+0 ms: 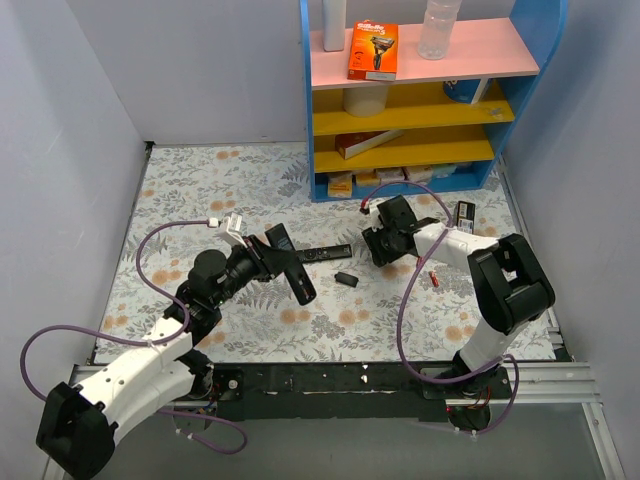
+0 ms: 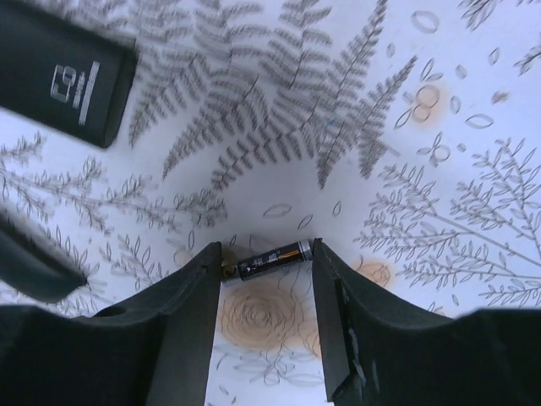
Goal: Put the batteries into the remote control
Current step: Move the battery to the center of the board, then pick up the battery from the center of the board.
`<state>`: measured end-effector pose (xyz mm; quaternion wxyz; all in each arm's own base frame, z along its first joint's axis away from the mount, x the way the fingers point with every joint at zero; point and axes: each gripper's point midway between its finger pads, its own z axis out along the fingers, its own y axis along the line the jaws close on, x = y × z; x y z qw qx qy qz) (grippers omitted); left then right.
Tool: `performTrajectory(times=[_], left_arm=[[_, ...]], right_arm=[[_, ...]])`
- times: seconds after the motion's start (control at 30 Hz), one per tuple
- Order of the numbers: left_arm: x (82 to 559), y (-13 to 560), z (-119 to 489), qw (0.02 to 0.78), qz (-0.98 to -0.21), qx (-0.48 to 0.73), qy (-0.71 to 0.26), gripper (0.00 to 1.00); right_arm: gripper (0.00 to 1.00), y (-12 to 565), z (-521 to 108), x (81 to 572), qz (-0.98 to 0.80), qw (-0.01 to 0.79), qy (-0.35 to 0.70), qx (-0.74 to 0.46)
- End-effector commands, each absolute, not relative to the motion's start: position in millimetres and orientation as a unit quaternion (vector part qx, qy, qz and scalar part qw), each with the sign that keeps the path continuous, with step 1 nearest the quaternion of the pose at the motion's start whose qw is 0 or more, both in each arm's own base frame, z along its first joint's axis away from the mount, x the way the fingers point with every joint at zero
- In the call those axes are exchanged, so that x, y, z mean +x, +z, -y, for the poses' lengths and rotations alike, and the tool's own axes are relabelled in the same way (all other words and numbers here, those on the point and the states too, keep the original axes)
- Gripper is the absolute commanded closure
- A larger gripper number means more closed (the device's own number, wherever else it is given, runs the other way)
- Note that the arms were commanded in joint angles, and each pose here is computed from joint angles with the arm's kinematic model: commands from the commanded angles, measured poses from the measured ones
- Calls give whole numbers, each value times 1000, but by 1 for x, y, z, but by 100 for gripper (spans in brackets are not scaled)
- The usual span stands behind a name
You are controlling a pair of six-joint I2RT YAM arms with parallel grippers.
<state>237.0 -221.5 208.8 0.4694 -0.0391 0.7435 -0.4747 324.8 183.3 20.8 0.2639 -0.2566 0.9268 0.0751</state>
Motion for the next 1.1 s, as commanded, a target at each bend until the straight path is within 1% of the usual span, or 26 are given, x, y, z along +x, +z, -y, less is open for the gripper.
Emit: performTrajectory(times=[0.0,0.03,0.07,0.23,0.33,0.47,0.57,0.63,0.67,0.73,0.77,0.83,0.93,1.07], left_arm=[[243,234,223,498,-713,-33,-492,100],[243,232,224,497,-714,-32,-492,100],[243,234,224,499,-711,-31,-494,100],[241,235,228,498,-708,-17,-500,100],[240,237,229,502,-704,-8,-502,100],[242,240,230,504,-704,-4,-500,100],[243,240,230,505,-705,-3,-498,100],[244,240,231,505,-705,-3,-497,100],[245,239,230,506,-706,-5,-495,100],[246,238,230,505,-708,-7,-494,100],[246,238,230,505,-708,-8,-494,100],[247,236,230,504,-709,-9,-493,100],[248,235,232,500,-711,-7,-495,100],[248,234,235,495,-713,-4,-497,100]], right_arm=[[48,8,-169,278,-915,191,80,-346],[45,8,-172,275,-911,189,82,-358],[40,7,-173,271,-907,185,84,-368],[34,-3,-182,254,-876,166,62,-449],[29,-6,-188,244,-866,161,61,-470],[18,13,-190,256,-871,199,47,-448],[16,36,-192,270,-881,242,37,-404],[16,48,-192,278,-889,271,31,-368],[18,60,-192,280,-890,292,33,-348],[21,66,-196,278,-903,304,54,-300],[24,70,-197,275,-907,308,66,-279],[26,71,-208,270,-914,312,107,-237],[34,64,-211,262,-923,309,134,-185],[44,55,-215,264,-929,309,138,-151]])
